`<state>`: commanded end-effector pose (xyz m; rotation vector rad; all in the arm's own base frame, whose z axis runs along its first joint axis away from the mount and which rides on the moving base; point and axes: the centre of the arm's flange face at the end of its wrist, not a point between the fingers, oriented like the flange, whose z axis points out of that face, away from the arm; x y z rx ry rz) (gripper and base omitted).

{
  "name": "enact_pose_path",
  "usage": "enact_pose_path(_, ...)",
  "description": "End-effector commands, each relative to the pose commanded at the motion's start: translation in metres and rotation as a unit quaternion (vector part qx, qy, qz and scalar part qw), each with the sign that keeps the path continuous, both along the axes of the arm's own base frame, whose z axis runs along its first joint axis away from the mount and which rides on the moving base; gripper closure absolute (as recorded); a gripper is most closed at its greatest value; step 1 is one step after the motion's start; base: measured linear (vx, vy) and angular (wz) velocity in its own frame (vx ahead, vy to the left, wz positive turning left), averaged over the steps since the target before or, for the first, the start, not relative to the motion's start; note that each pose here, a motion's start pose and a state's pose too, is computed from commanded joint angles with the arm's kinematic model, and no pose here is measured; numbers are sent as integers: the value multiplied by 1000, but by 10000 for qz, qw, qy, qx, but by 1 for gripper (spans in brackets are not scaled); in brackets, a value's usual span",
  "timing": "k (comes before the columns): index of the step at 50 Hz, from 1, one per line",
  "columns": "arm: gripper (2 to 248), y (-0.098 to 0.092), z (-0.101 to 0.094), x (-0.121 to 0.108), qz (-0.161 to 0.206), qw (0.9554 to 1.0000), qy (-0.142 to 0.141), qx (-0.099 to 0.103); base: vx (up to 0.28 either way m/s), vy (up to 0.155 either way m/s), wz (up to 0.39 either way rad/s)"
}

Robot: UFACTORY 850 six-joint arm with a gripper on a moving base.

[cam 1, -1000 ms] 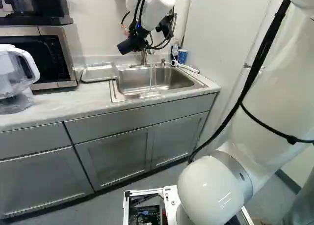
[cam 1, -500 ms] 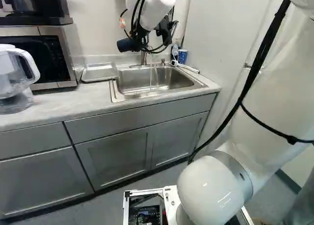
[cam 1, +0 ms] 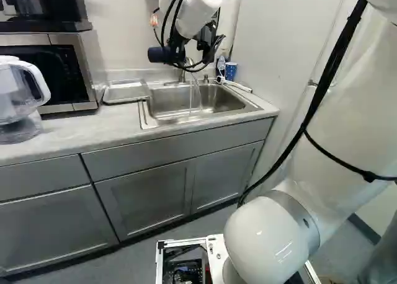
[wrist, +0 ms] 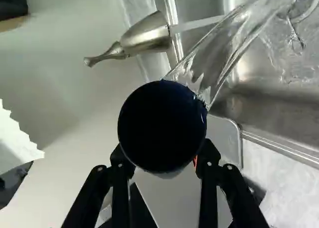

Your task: Rinse the cup and place it in the tray

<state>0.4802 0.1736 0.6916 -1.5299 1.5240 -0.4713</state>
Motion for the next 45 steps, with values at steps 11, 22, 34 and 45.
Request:
enact_pose_path(11, 126, 0, 0, 0, -165, 9995, 101, 249, 0, 0, 0)
enact_pose_path(22, 126, 0, 0, 0, -165, 9995, 101, 249, 0, 0, 0)
enact_pose_path(34, 126, 0, 0, 0, -165, 9995, 101, 249, 0, 0, 0)
enact_pose_path(45, 126, 0, 0, 0, -165, 9995, 101, 249, 0, 0, 0)
